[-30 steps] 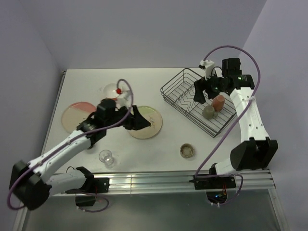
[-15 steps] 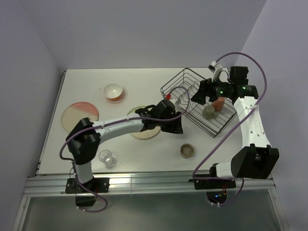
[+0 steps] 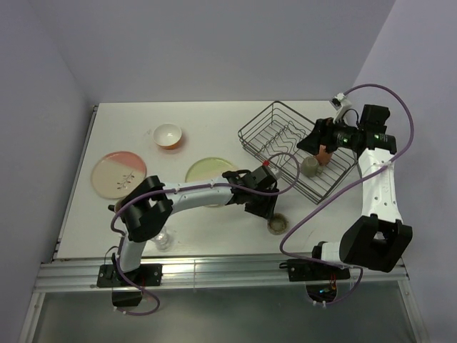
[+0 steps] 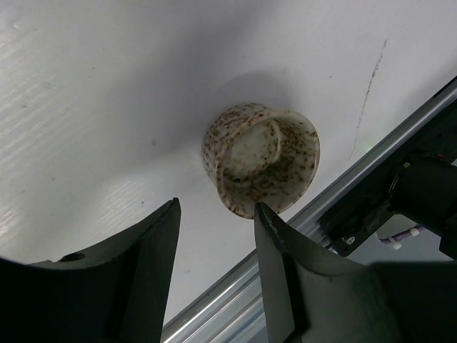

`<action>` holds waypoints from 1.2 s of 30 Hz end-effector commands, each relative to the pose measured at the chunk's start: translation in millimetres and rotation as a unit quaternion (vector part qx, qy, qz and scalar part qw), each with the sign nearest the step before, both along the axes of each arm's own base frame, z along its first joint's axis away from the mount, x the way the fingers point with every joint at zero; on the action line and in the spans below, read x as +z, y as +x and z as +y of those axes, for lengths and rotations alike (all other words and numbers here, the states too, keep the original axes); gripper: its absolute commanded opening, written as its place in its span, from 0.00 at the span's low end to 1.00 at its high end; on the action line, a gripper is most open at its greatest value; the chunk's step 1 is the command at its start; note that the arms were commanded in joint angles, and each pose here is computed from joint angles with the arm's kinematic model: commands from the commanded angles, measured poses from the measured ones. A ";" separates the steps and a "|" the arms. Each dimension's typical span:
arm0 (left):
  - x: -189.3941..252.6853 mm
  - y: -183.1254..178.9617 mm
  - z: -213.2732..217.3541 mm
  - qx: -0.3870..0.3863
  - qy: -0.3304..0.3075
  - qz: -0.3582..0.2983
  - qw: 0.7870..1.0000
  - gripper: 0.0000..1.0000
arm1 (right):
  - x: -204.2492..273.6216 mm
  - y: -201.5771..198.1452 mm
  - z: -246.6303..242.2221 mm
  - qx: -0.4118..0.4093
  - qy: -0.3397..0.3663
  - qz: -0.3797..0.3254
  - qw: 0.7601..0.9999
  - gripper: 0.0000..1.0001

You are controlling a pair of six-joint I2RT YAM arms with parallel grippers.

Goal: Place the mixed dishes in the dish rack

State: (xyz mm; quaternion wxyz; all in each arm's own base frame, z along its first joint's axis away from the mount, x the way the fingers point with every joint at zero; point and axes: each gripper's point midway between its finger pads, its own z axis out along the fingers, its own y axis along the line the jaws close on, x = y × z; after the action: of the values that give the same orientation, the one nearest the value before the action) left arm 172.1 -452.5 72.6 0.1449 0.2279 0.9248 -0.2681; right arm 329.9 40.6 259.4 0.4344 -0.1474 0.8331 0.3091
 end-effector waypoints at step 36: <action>-17.6 15.8 -6.4 0.016 0.041 -0.037 0.998 0.02 | 3.8 -14.3 9.5 0.012 0.019 -0.011 1.000 0.89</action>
State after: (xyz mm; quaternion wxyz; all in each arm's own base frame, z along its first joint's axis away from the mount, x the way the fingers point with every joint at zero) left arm 182.4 -457.3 33.3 0.1476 0.2359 0.9395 -0.1999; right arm 316.7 49.5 259.1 0.4309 -0.1461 0.8272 0.3298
